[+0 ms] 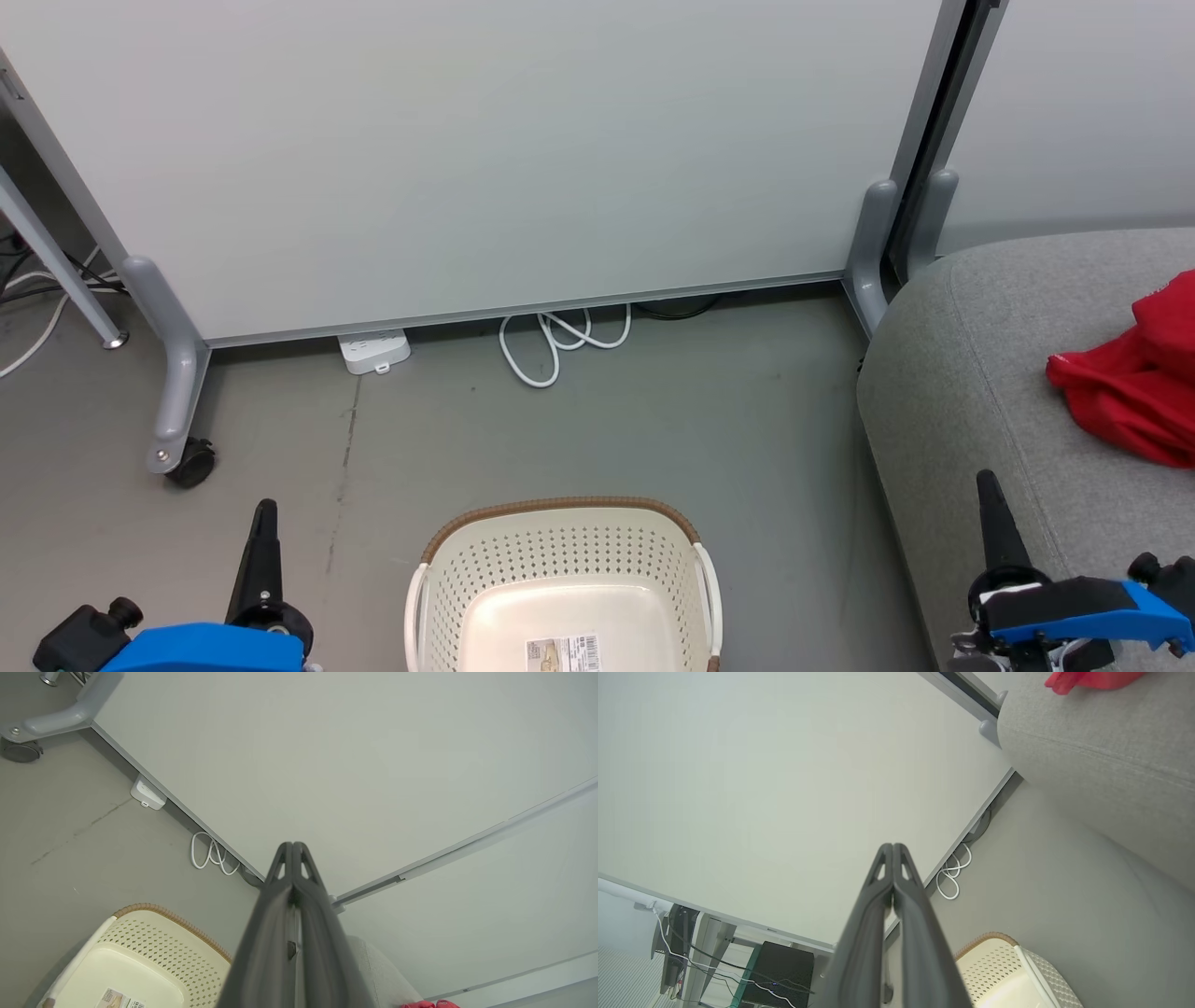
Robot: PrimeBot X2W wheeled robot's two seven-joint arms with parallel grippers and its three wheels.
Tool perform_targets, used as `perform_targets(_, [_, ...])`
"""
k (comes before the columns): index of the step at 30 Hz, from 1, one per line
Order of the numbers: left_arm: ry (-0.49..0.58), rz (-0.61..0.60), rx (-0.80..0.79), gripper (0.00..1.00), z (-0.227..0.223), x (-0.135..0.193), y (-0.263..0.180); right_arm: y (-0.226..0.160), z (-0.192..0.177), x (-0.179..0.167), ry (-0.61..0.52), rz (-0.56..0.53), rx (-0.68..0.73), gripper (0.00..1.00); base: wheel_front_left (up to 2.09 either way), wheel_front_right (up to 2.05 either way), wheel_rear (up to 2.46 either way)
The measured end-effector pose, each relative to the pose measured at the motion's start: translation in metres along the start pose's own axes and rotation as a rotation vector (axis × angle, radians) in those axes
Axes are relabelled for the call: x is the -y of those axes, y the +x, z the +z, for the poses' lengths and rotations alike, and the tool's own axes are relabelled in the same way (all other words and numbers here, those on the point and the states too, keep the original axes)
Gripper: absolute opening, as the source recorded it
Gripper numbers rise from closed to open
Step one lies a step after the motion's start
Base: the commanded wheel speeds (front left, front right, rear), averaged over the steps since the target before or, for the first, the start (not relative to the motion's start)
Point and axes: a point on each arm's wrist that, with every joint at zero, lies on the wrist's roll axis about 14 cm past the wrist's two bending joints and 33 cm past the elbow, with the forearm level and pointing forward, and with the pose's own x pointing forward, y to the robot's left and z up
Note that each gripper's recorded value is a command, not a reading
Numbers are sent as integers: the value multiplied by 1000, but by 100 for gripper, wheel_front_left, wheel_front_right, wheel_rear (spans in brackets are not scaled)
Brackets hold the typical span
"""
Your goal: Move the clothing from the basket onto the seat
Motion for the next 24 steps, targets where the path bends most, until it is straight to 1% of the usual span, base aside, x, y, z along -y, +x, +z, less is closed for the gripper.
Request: perform_targets(24, [-245, -4, -9, 0, 4, 1, 4, 3, 6, -3, 252, 7, 2, 0, 0, 0, 0])
